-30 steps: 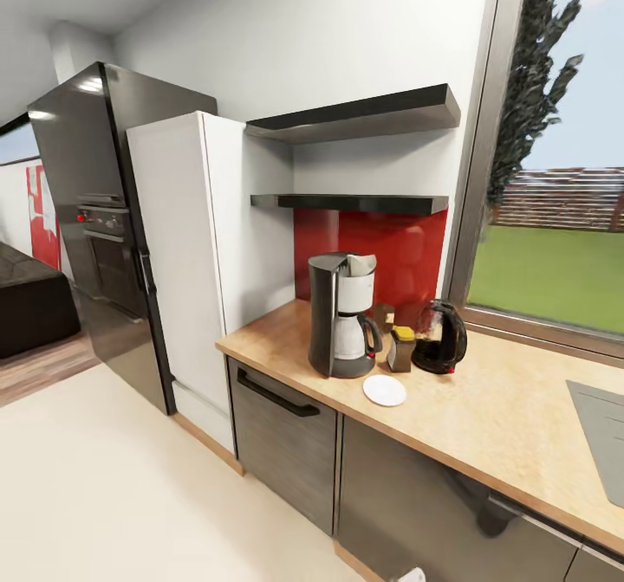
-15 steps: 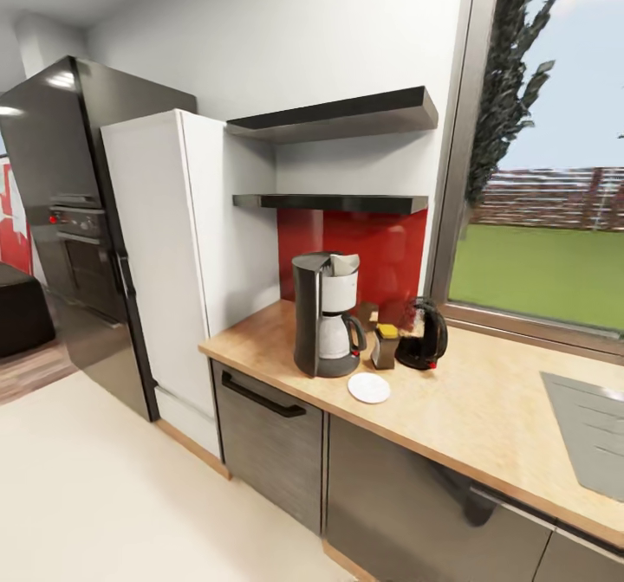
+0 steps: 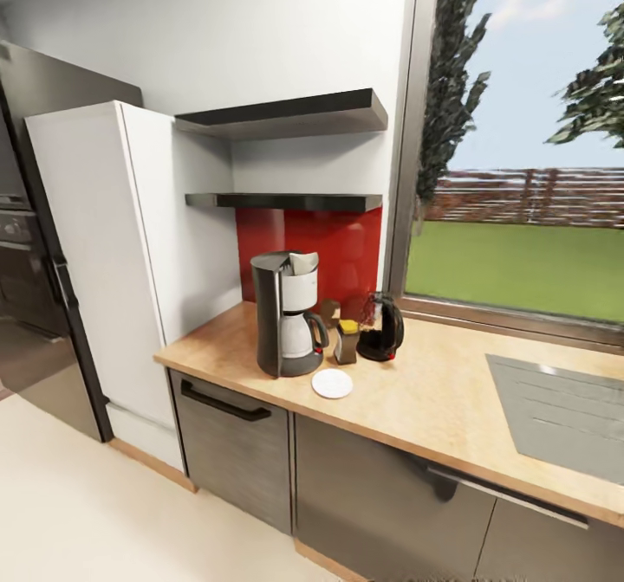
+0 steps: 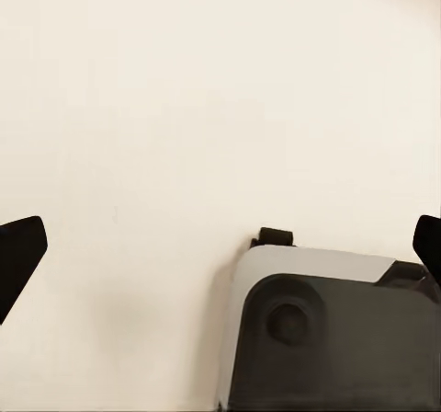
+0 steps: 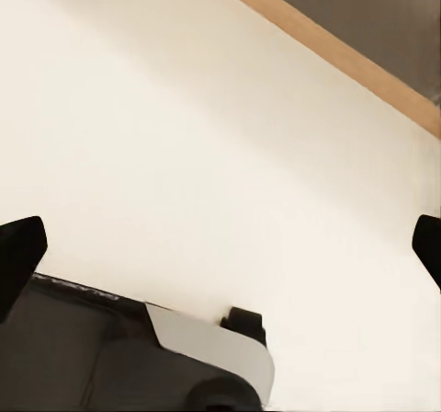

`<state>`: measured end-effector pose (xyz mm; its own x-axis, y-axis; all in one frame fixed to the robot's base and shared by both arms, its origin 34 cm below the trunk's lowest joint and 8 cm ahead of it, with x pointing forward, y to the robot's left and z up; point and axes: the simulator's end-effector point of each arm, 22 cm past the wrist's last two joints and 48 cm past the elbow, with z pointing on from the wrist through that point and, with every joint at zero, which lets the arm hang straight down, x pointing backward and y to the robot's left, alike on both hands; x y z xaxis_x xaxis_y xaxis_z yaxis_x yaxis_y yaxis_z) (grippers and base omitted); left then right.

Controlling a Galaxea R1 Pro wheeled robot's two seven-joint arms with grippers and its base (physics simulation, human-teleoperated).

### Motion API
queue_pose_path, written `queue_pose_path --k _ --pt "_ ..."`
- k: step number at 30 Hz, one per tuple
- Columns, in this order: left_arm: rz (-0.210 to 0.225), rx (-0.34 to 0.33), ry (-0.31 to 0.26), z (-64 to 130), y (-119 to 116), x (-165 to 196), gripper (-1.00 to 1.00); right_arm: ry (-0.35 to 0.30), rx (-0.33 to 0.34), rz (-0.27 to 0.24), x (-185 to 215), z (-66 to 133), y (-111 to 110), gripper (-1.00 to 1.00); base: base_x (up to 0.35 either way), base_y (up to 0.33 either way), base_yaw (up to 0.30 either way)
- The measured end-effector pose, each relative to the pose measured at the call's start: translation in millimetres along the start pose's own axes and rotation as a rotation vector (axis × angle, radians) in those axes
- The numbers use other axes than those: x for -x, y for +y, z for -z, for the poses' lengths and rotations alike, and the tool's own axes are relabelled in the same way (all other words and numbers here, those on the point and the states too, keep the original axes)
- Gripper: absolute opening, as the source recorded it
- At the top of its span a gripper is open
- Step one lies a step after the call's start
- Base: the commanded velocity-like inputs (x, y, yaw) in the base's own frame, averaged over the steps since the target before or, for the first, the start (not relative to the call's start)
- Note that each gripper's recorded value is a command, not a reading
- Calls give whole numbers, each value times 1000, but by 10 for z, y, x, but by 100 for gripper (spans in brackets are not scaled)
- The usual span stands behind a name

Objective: Set up a coffee station on the kitchen countertop: keep the coffee maker on the countertop, move the bottle of coffee from the kitchen shelf to the counter next to the coffee maker, place a paper coffee filter on top of the coffee maker, put the saucer next to the coffee maker with the coffee cup on the saucer, and place the electric kettle next to the coffee maker.

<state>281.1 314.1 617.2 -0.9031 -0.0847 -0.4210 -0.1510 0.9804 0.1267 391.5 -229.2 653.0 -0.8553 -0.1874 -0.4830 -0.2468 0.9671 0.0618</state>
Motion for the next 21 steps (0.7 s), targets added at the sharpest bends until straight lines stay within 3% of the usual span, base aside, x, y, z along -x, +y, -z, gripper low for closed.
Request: queue_pose_path --k 3,7,10,11,16,21 --pt "-3 3 17 6 26 -75 100 24 -67 -4 -113 6 -145 100 0 0 -298" --pt "-3 1 30 15 3 -132 100 83 -98 -13 -396 30 -224 100 0 0 -298" --pt "0 -2 34 20 -19 -151 100 188 -121 -38 -914 121 -321 100 0 0 -298" --pt "1 0 35 20 -11 -156 100 249 -171 -93 -1253 262 -622 100 0 0 -299" --pt "1 2 35 18 7 -155 100 275 -207 -106 -1399 369 -894 100 0 0 -300" --pt "2 0 35 21 -13 -158 100 281 -207 -108 -1428 380 -901 100 0 0 -300"
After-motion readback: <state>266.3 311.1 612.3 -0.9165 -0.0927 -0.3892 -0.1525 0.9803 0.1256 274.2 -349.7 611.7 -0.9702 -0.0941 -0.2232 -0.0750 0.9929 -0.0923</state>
